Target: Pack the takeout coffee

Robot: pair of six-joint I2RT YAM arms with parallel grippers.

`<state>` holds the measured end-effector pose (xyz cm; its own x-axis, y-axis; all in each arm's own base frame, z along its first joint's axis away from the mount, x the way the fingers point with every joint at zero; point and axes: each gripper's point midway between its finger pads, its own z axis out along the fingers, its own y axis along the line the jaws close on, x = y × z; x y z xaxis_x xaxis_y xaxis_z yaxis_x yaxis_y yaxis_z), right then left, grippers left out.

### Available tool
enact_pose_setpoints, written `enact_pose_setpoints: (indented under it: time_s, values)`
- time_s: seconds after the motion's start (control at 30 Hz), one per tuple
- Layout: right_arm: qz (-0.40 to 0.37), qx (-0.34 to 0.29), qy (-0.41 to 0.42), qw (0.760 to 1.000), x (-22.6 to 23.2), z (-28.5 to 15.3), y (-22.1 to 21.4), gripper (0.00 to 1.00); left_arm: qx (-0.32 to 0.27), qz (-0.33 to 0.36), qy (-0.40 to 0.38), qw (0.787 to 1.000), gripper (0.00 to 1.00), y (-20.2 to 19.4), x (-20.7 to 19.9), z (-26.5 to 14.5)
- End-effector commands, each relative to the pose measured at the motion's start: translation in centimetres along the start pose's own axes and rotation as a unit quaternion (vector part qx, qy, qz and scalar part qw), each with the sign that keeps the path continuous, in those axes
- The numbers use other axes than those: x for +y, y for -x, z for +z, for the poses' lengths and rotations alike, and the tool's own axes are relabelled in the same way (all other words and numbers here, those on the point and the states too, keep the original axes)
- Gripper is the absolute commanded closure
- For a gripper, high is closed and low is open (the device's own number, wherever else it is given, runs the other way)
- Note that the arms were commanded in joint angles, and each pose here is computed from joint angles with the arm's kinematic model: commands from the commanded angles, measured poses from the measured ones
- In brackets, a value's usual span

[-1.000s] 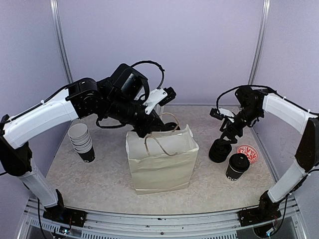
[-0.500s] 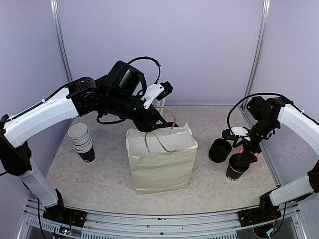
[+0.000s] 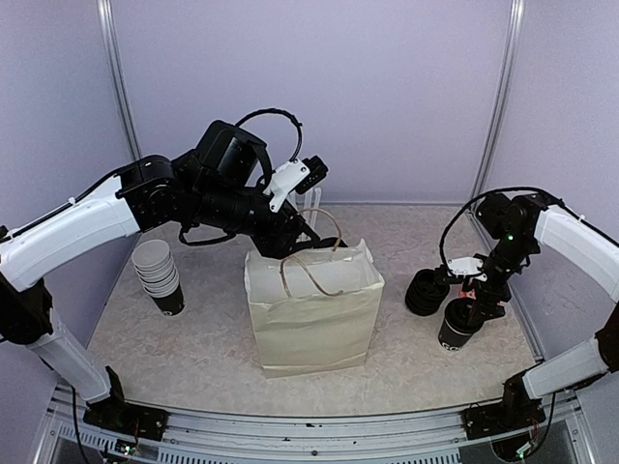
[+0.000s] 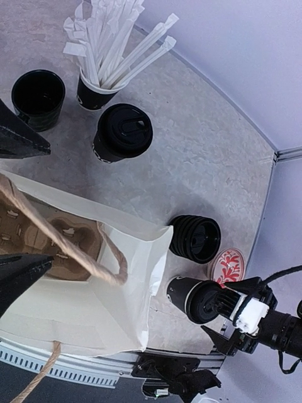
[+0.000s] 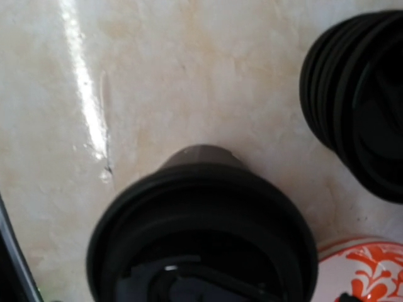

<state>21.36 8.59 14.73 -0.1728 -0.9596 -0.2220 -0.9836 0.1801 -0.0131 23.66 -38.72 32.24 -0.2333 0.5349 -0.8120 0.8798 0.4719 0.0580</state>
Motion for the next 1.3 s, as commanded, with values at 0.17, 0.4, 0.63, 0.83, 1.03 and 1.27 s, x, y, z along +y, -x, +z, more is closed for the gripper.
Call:
enact_pose_setpoints:
  time_s: [0.17,0.4,0.63,0.83,1.03,1.27]
  values:
    - [0.012,0.025,-0.002,1.0,-0.4,1.4,-1.2,0.08,-0.014,0.005,0.007,1.0,0.49,0.1,0.3,-0.5]
    - [0.014,0.026,-0.007,1.0,-0.7,2.0,-1.2,0.11,-0.01,0.004,0.01,1.0,0.49,-0.2,0.4,-0.2]
    - [0.018,0.025,-0.009,0.999,-0.6,2.5,-1.4,0.13,-0.006,0.003,0.009,1.0,0.49,-0.4,0.4,-0.1]
    - [0.021,0.018,-0.011,1.0,-0.3,2.6,-1.2,0.18,-0.006,0.003,0.023,1.0,0.49,-0.4,0.9,-0.2]
    - [0.022,-0.008,-0.019,1.0,0.3,0.7,-0.3,0.27,-0.008,0.004,0.029,1.0,0.49,-0.2,1.2,-0.6]
    - [0.013,-0.091,-0.011,0.996,2.1,-3.3,2.7,0.28,0.0,0.005,0.028,1.0,0.49,-0.3,1.3,-0.9]
